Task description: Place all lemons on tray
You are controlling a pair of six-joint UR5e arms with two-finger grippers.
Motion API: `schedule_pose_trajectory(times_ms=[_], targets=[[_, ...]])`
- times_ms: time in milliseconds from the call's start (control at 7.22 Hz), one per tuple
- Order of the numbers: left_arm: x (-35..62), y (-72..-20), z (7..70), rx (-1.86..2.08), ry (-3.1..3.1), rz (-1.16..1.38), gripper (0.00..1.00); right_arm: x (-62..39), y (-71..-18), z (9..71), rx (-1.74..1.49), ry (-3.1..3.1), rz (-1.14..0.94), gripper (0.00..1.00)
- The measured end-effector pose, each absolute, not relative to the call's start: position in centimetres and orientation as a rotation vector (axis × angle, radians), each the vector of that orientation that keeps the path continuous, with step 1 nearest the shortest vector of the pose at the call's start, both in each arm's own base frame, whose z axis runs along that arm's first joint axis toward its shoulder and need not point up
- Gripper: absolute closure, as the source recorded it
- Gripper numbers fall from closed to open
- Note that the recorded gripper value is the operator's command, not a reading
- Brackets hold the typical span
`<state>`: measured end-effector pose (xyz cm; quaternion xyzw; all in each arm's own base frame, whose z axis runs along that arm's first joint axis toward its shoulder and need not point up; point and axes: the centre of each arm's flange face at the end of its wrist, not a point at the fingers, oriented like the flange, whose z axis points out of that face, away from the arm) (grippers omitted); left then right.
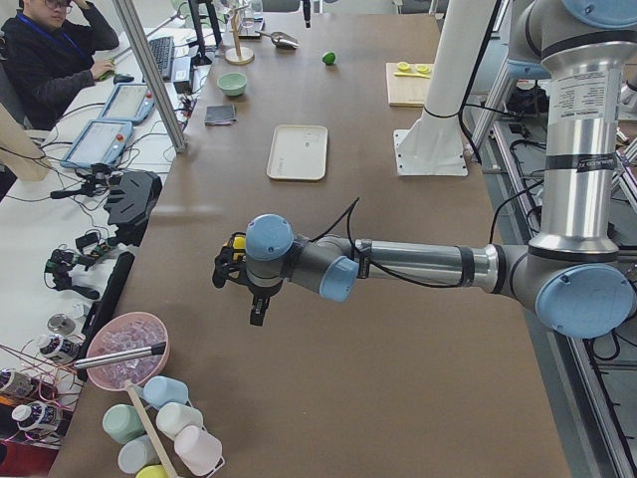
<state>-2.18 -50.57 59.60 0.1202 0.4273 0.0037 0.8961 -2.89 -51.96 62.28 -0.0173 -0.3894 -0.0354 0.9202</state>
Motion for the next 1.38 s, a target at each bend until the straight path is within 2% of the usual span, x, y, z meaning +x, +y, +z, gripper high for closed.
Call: schedule_pose_trajectory(times_ms=[554, 969, 1385], targets=[[9.3, -60.5, 53.8, 0.153, 0.952, -0.054, 0.01, -8.2, -53.8, 60.6, -0.033, -0.814, -0.125, 0.00], [19.2, -64.5, 49.8, 0.072, 0.963, -0.057, 0.01, -11.4, -56.2, 60.0, -0.058, -0.813, -0.136, 0.00], [22.7, -66.1, 48.8, -0.017, 0.930, -0.225, 0.01, -12.3, -57.1, 60.4, -0.062, -0.813, -0.138, 0.00]])
